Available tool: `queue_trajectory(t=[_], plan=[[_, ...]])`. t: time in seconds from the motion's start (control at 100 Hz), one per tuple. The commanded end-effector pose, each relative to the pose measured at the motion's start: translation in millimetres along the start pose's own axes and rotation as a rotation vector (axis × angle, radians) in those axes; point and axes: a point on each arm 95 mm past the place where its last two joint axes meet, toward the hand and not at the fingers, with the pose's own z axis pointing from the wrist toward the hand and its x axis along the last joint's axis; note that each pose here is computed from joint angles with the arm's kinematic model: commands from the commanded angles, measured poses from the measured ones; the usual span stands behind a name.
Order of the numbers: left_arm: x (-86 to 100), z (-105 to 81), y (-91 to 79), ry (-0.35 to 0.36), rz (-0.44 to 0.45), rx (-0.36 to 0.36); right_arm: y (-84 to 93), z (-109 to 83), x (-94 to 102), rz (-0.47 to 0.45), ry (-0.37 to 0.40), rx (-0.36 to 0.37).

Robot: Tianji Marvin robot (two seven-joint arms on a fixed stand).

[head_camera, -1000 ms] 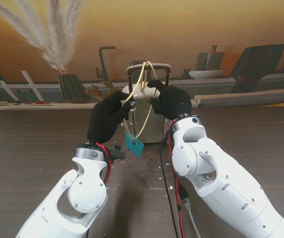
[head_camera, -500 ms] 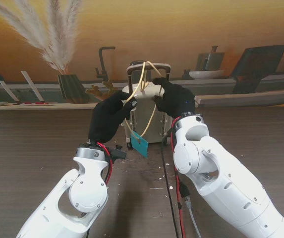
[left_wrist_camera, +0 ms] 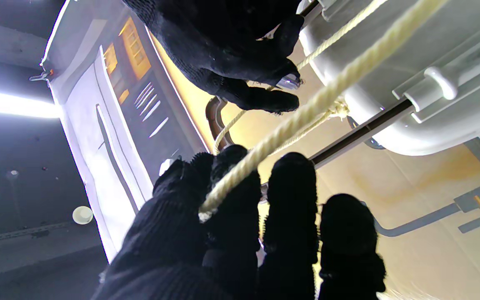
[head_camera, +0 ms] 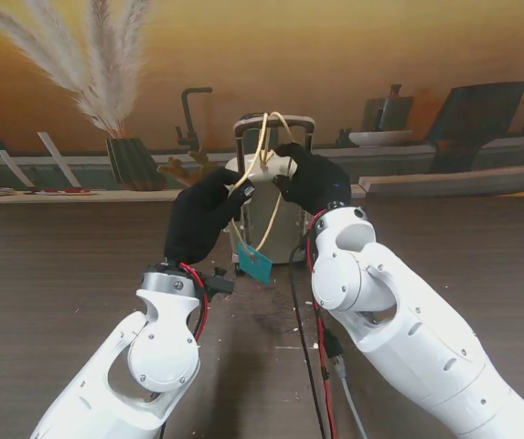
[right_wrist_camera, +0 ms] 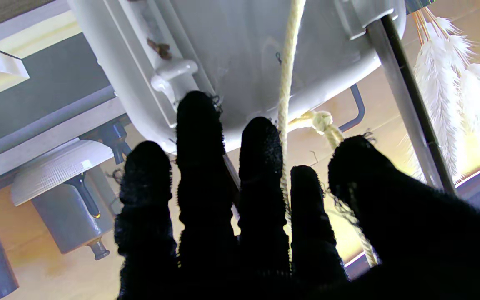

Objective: Attach a luggage tag to a suitcase

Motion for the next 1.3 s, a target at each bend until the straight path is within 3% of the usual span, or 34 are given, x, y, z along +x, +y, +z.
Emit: queue_trajectory(t=[0.0,0.22,0.53,0.73,1.29], plan=[[4.8,0.3,0.0,0.012,-0.003,-0.012,-1.4,0.5,2.8,0.015,-0.004,0.012],[5.8,-1.3,-0.4,0.013,-0.004,-0.012,-4.1,-7.4,9.6,0.093,0.002,0.028],[8.9,-4.4,0.2,0.014,-0.006,-0.012,-6.1,-17.5,18.7,0.310,-0.028,0.067],[11.5,-6.1,0.9,0.017,-0.006,-0.013,-7.2,-17.7,24.5,0.400,-0.061,0.079],[11.7,-9.0,2.9,0.016,-0.004,-0.018,-17.2,-8.8,27.2,0.459,-0.124,0.074]])
